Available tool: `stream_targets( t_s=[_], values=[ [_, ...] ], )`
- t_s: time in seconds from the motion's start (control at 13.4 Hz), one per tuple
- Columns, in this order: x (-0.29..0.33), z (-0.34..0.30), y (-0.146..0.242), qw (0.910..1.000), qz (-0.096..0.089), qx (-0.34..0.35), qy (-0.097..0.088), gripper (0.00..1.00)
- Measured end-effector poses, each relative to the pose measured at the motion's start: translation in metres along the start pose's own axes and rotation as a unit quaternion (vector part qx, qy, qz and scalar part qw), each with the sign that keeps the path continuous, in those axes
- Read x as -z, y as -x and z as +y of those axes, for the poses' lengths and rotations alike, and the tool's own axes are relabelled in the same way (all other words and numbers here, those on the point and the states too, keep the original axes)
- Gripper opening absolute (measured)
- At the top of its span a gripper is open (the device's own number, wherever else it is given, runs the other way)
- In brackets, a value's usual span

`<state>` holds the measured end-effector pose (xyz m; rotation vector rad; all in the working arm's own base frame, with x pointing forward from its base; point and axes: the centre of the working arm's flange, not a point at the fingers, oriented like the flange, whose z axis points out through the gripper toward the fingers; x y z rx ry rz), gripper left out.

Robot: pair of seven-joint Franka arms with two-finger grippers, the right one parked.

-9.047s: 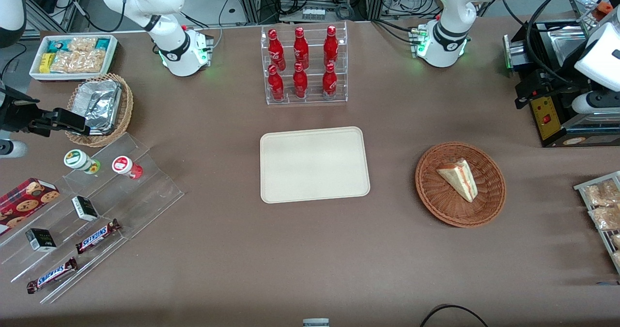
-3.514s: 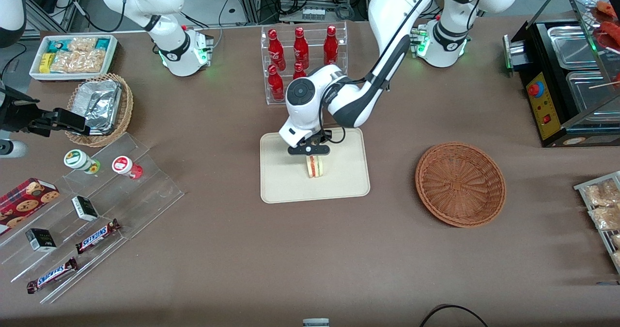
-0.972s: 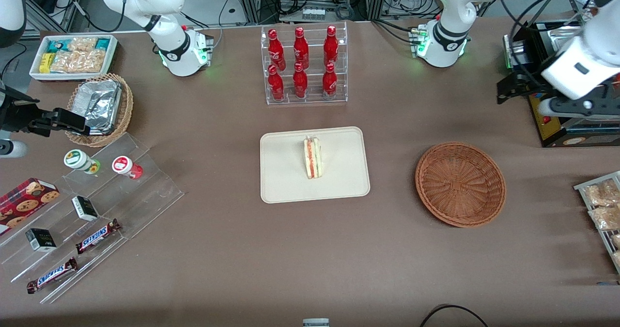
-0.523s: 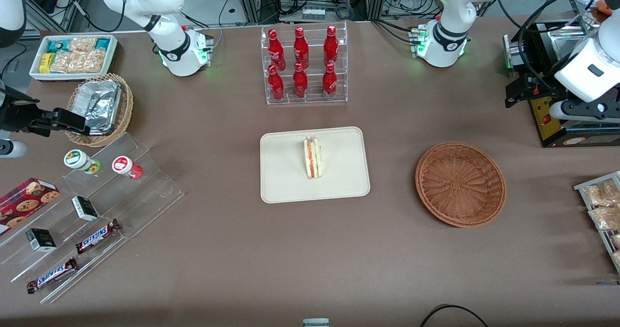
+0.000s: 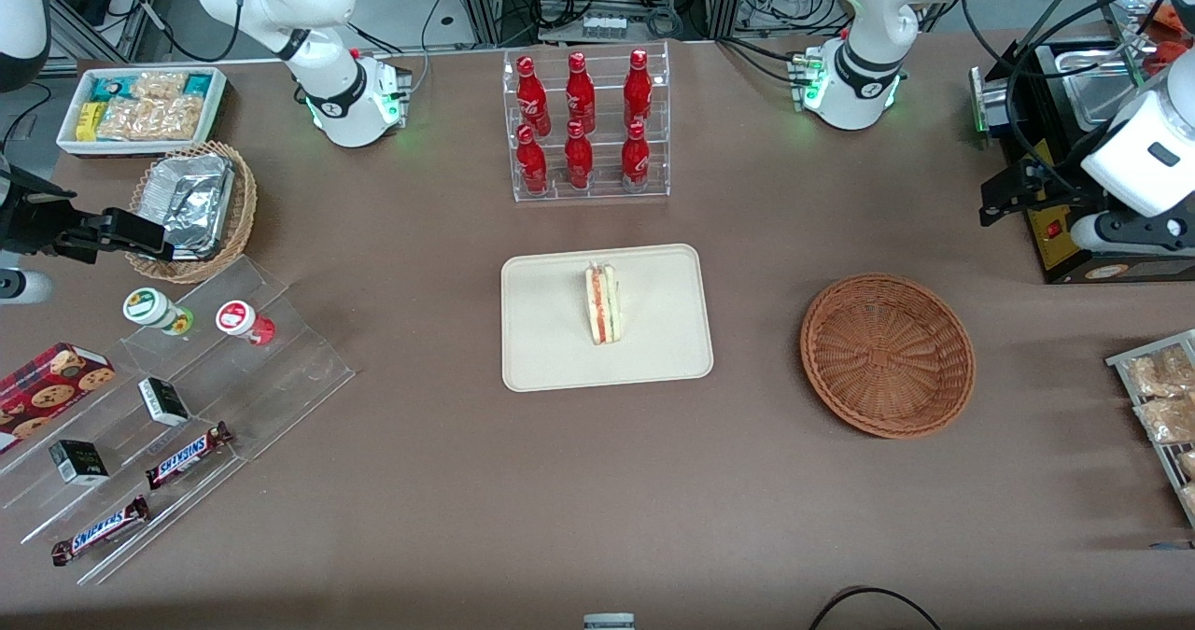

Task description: Place sandwich from basket to tray

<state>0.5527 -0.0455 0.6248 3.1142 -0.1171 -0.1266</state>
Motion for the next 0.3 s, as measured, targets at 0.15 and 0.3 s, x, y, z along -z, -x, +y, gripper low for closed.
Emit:
stream_targets(
  t_s=[0.15, 0.3],
  values=[
    [-0.0002, -0.0046, -0.0035, 1.0, 0.002, 0.001, -0.008, 1.0],
    [0.0074, -0.0099, -0.0032, 0.9999, 0.01, 0.001, -0.011, 1.0]
  ],
)
